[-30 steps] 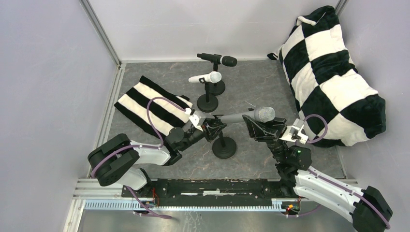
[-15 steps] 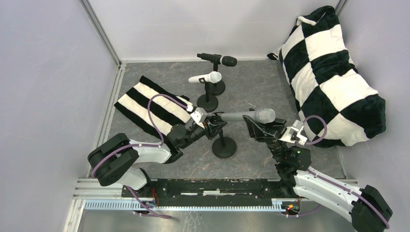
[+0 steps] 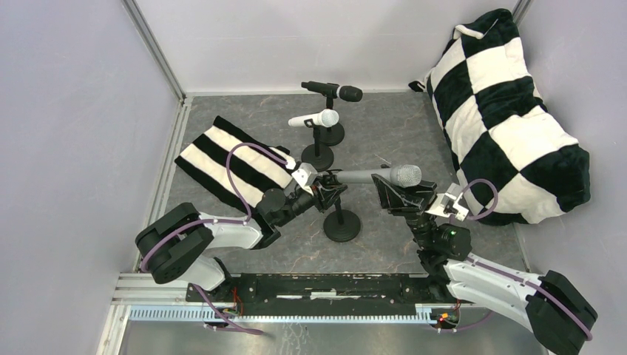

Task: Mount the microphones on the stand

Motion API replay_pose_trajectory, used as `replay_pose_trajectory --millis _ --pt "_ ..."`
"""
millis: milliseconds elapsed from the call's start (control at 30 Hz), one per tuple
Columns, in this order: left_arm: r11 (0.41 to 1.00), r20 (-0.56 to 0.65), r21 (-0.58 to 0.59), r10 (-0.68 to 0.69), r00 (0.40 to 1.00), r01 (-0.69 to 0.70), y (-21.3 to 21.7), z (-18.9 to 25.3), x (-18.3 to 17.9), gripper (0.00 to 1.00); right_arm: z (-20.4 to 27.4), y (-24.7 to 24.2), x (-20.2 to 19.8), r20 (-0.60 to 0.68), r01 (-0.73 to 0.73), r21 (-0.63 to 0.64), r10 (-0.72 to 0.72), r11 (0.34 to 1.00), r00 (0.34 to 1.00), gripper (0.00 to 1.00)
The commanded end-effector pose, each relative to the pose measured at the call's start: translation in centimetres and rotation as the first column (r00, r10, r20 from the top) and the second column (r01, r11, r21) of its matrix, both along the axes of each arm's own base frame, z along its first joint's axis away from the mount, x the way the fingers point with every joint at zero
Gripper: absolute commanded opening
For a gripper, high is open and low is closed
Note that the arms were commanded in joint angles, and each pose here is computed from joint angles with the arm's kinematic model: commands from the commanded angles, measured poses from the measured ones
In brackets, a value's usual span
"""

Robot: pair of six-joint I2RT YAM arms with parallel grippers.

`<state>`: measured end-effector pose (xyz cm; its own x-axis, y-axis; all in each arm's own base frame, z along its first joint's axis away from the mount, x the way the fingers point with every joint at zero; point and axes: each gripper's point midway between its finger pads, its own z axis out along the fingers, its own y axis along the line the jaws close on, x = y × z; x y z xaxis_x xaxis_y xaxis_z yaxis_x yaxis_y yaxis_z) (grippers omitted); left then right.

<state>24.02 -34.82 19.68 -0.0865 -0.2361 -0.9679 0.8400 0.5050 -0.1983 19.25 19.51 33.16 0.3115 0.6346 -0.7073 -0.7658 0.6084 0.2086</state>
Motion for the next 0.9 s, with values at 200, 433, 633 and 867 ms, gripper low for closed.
replay_pose_trajectory --millis 200,433,633,867 --pt "0.976 0.119 -0.033 -0.21 0.97 0.215 -3.2 3.7 -3.8 0.15 -13.9 4.5 1.5 -0.331 -0.157 -0.354 0.033 0.922 0.943 0.0" --pt "0.975 0.117 -0.024 -0.217 0.969 0.221 -3.3 3.4 -3.8 0.15 -15.8 4.7 1.8 -0.361 -0.162 -0.412 0.003 0.897 0.932 0.0" --pt "0.976 0.115 -0.02 -0.212 0.971 0.215 -3.2 3.3 -3.8 0.15 -17.0 5.0 2.1 -0.377 -0.171 -0.454 -0.015 0.875 0.926 0.0" --pt "0.976 0.117 -0.009 -0.213 0.97 0.215 -3.2 3.2 -3.8 0.15 -18.4 5.6 2.3 -0.408 -0.202 -0.484 -0.015 0.851 0.913 0.0"
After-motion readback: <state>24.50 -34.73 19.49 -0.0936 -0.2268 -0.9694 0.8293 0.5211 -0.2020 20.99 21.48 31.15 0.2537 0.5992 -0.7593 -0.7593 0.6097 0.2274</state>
